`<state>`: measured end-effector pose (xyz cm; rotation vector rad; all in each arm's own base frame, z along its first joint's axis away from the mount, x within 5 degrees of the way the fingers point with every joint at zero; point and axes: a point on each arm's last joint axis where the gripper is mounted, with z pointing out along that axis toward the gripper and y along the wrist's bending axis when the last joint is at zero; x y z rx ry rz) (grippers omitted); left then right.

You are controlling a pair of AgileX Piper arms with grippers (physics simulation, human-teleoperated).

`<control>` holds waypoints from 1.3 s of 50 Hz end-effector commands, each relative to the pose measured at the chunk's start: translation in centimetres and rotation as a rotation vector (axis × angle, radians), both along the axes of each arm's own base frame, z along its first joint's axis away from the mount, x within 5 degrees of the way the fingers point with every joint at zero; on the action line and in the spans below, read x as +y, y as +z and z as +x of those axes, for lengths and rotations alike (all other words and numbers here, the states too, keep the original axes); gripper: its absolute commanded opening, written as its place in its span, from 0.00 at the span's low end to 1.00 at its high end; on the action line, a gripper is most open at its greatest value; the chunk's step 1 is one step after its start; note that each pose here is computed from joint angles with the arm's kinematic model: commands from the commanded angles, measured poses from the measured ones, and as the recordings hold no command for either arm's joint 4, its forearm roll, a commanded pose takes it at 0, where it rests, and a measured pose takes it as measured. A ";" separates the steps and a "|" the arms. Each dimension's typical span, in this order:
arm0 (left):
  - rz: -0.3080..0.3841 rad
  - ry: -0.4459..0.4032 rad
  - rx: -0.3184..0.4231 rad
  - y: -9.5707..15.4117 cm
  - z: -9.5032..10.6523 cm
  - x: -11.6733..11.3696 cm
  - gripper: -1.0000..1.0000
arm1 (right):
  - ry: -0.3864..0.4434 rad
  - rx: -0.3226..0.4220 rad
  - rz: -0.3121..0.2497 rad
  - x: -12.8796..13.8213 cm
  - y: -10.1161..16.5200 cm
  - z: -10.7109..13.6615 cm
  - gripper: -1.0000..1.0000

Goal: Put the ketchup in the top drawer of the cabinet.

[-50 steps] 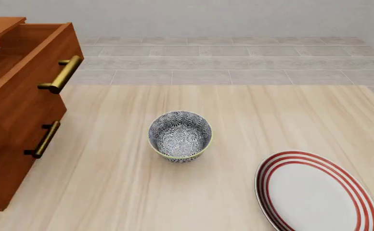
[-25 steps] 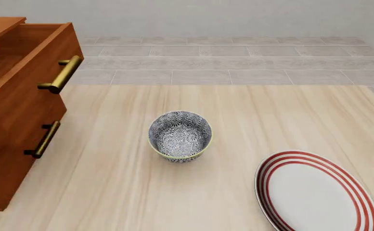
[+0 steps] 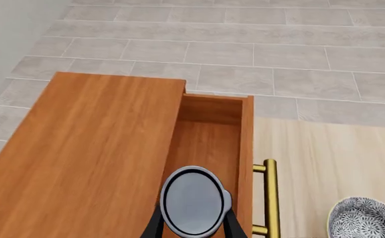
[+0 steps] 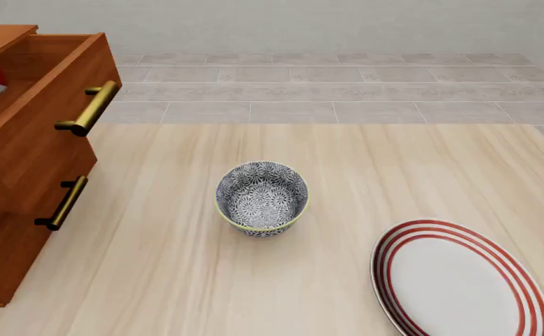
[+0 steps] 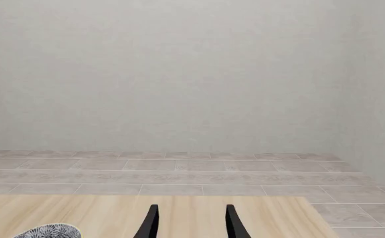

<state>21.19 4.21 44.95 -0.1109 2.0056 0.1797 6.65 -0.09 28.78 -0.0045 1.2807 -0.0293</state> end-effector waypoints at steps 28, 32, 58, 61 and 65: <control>-0.019 -0.029 0.027 -1.1 0.7 -0.7 1.00 | 0.000 0.000 0.000 0.0 0.0 0.0 1.00; -0.013 -0.040 0.021 -0.7 0.6 -0.9 1.00 | 0.000 0.000 0.000 0.0 0.0 0.0 1.00; -0.002 -0.064 -0.031 1.4 -1.5 -1.7 1.00 | 0.000 0.000 0.000 0.0 0.0 0.0 1.00; 0.004 -0.072 -0.063 2.7 -2.7 -2.0 1.00 | 0.000 0.000 0.000 0.0 0.0 0.0 1.00; 0.021 -0.096 -0.090 3.7 -4.5 -2.5 1.00 | 0.000 0.000 0.000 0.0 0.0 0.0 1.00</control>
